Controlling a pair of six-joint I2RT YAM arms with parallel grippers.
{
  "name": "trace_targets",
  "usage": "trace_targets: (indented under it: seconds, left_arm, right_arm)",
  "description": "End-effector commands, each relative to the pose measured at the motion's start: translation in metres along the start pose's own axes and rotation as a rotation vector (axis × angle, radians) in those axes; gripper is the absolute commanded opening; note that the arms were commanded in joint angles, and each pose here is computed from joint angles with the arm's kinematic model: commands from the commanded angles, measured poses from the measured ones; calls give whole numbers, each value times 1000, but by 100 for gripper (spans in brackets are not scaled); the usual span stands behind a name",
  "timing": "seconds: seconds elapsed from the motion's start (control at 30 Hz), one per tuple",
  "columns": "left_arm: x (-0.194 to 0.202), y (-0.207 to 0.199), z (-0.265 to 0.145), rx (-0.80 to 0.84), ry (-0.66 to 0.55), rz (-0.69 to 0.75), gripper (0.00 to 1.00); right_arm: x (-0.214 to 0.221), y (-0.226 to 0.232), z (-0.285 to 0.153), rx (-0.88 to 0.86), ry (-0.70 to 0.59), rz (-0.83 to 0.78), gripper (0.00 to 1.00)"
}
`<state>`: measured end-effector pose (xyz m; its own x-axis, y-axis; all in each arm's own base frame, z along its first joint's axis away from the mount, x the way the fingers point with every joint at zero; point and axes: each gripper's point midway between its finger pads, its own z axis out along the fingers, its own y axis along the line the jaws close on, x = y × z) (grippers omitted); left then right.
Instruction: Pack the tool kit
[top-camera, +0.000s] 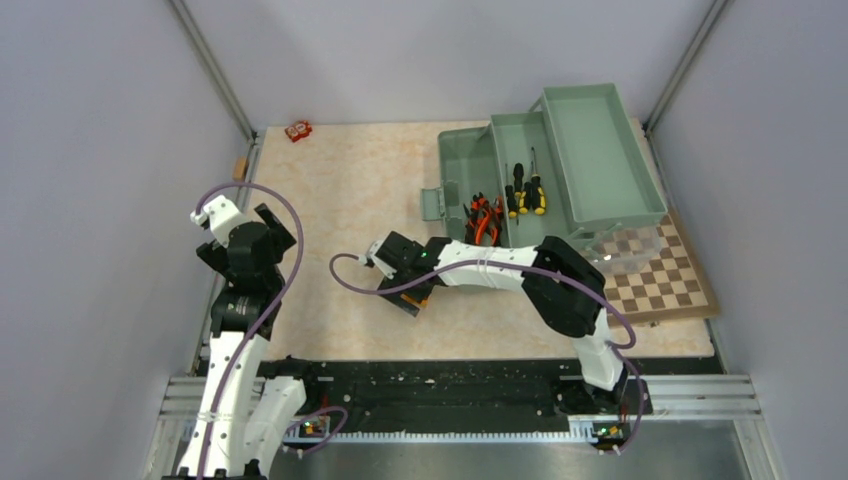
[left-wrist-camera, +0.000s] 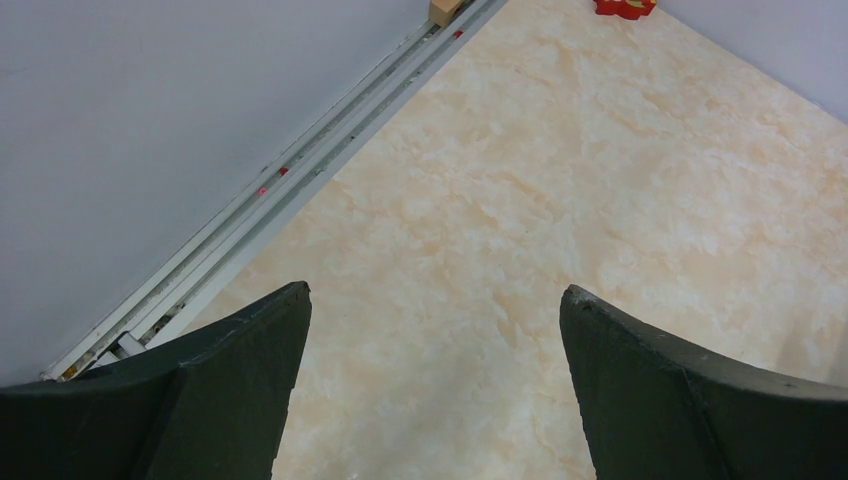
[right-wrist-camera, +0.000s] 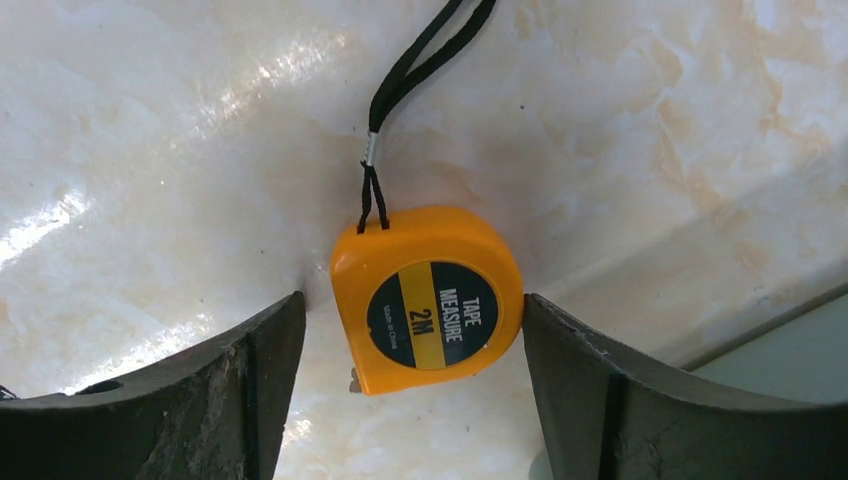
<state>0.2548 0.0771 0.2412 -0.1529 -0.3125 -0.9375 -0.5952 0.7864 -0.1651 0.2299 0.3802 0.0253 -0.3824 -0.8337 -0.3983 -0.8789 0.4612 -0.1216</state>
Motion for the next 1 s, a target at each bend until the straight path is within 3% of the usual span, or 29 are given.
trace_targets:
  seconds: [0.0, 0.33, 0.6, 0.97]
  left_arm:
    - [-8, -3, -2, 21, -34, -12, 99]
    - [-8, -3, -2, 22, -35, -11, 99]
    - [-8, -3, -2, 21, -34, -11, 99]
    - [-9, -3, -2, 22, -37, -14, 99]
  right_arm:
    - [-7, 0, 13, -38, -35, 3, 76]
    - [-12, 10, -6, -84, -45, 22, 35]
    - [-58, -7, -85, -40, -224, 23, 30]
    - [-98, -87, -214, 265, -433, 54, 25]
